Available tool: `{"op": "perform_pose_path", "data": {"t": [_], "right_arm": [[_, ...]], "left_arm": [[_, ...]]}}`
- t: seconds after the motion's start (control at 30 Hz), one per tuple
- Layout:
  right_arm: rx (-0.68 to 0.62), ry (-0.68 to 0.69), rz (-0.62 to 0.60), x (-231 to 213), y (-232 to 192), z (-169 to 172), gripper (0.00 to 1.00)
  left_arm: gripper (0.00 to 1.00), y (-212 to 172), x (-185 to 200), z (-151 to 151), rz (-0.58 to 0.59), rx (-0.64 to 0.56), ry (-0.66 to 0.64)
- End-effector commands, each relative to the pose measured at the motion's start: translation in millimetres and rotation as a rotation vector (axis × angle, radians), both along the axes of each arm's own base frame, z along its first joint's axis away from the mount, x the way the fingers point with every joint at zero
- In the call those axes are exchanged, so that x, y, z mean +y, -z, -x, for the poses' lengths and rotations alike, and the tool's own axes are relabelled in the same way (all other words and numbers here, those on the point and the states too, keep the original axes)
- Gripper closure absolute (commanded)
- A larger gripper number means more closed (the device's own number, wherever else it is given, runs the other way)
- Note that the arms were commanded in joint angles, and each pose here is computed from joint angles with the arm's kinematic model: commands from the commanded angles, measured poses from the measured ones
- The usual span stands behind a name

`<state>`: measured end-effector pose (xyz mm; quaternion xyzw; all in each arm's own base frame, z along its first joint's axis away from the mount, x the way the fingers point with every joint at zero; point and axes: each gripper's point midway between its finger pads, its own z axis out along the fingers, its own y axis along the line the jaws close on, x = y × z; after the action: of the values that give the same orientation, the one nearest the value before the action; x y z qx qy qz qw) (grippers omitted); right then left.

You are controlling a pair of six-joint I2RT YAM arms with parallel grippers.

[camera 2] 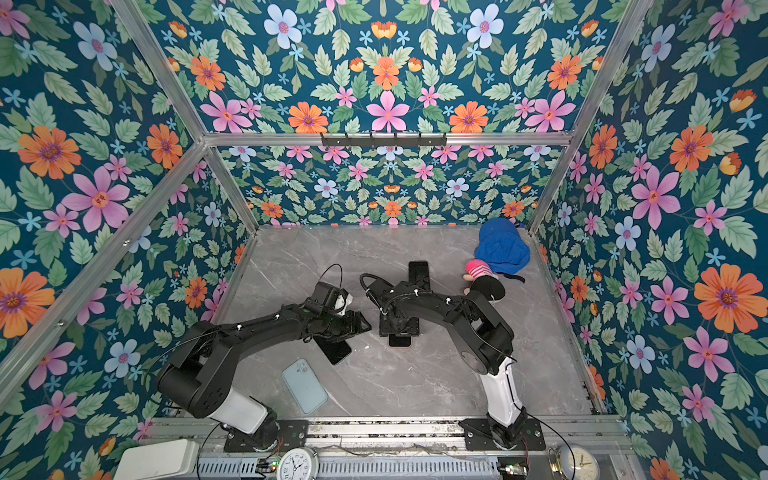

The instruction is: Put the phone into the phone case

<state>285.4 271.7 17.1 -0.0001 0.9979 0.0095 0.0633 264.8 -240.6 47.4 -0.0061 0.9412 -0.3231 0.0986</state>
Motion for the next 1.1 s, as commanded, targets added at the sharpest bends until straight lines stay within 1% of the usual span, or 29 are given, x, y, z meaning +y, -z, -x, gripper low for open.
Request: {"op": "perform_pose_path", "data": {"t": [0.0, 0.1, 0.17, 0.23, 0.43, 0.5, 0.63, 0.8, 0.9, 1.0, 1.07], "right_arm": [[0.005, -0.017, 0.054, -16, -3, -1, 0.31], [-0.034, -0.045, -0.019, -15, -28, -23, 0.37], [-0.094, -0.072, -0.013, -25, -53, -44, 0.39], [-0.129, -0.077, -0.011, -40, -66, -63, 0.4], [-0.178, -0.075, -0.002, -95, -68, -123, 0.43], [-0.183, -0.082, 0.016, -112, -65, -143, 0.46], [-0.209, -0.089, 0.039, -136, -63, -180, 0.46], [-0.188, -0.087, 0.047, -152, -43, -206, 0.45], [-0.169, -0.092, 0.039, -154, -34, -210, 0.44], [-0.153, -0.077, 0.03, -155, -26, -209, 0.4], [-0.139, -0.068, 0.029, -156, -22, -209, 0.35]], "left_arm": [[0.26, -4, -1, -3, 0.012, -0.022, 0.019], [0.26, -11, -1, -12, 0.006, -0.031, 0.021], [0.26, -19, -2, -21, -0.001, -0.048, 0.025], [0.26, -24, -3, -30, -0.006, -0.062, 0.022], [0.27, -25, -3, -45, -0.011, -0.058, 0.005], [0.27, -27, -1, -50, -0.02, -0.059, 0.002], [0.27, -33, 3, -55, -0.033, -0.064, -0.004], [0.27, -32, 6, -55, -0.037, -0.056, -0.009], [0.27, -31, 7, -53, -0.04, -0.052, -0.008], [0.27, -31, 9, -53, -0.044, -0.053, -0.015], [0.28, -32, 10, -54, -0.044, -0.056, -0.019]]}}
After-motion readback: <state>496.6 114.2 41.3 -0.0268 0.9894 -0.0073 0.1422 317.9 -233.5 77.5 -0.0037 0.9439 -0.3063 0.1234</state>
